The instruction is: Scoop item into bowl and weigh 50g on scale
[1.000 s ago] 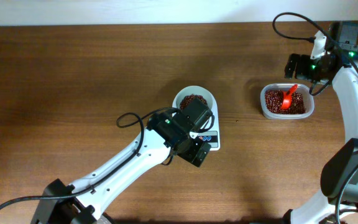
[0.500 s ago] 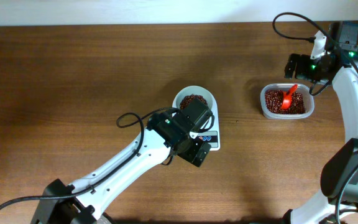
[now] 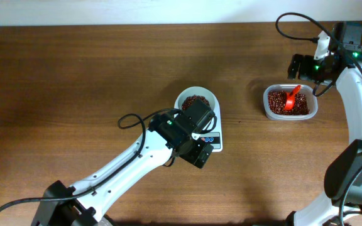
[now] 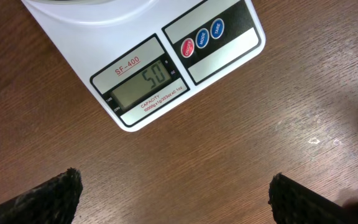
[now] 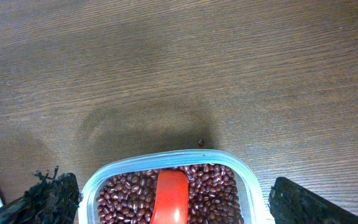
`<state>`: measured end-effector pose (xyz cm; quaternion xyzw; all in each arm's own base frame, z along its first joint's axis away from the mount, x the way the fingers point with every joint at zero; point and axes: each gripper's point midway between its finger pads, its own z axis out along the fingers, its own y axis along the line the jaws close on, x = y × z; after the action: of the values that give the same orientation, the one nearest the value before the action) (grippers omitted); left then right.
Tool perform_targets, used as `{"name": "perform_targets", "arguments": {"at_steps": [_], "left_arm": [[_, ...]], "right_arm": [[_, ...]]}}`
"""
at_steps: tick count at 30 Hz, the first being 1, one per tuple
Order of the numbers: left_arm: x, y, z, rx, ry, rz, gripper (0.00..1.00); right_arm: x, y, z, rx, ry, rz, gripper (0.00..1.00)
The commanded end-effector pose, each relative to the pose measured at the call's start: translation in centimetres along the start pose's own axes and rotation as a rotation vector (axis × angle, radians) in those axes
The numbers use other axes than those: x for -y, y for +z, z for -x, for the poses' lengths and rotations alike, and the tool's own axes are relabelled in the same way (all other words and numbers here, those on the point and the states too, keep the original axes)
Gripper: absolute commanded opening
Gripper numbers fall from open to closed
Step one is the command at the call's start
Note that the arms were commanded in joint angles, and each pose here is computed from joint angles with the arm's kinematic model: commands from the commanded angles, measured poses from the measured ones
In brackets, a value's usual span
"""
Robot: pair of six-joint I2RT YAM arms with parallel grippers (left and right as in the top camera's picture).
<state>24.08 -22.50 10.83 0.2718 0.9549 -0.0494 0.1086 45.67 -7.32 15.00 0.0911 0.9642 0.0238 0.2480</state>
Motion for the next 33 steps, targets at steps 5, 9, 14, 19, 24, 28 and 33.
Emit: {"name": "perform_targets", "arguments": {"at_steps": [5,9,14,19,24,28,33], "left_arm": [[-0.1,-0.3,0.0,0.012,0.012,0.007,0.99],[-0.1,-0.3,0.0,0.012,0.012,0.007,0.99],[-0.1,-0.3,0.0,0.013,0.012,0.007,0.99],[-0.1,-0.3,0.0,0.012,0.012,0.007,0.99],[-0.1,-0.3,0.0,0.013,0.012,0.007,0.99],[-0.1,-0.3,0.0,0.012,0.012,0.007,0.99],[-0.1,-0.3,0.0,0.012,0.012,0.007,0.99]], "right_arm": [[0.0,-0.4,0.9,0.024,-0.007,-0.011,0.99],[0.0,-0.4,0.9,0.024,-0.007,-0.011,0.99],[0.0,-0.4,0.9,0.024,-0.007,-0.011,0.99],[0.0,-0.4,0.8,0.023,-0.007,-0.011,0.99],[-1.9,-9.2,3.4,0.227,-0.044,0.006,0.99],[-2.7,-19.0,4.2,0.447,-0.062,0.013,0.99],[-4.5,-28.7,2.7,0.662,-0.099,0.041,0.99]]}}
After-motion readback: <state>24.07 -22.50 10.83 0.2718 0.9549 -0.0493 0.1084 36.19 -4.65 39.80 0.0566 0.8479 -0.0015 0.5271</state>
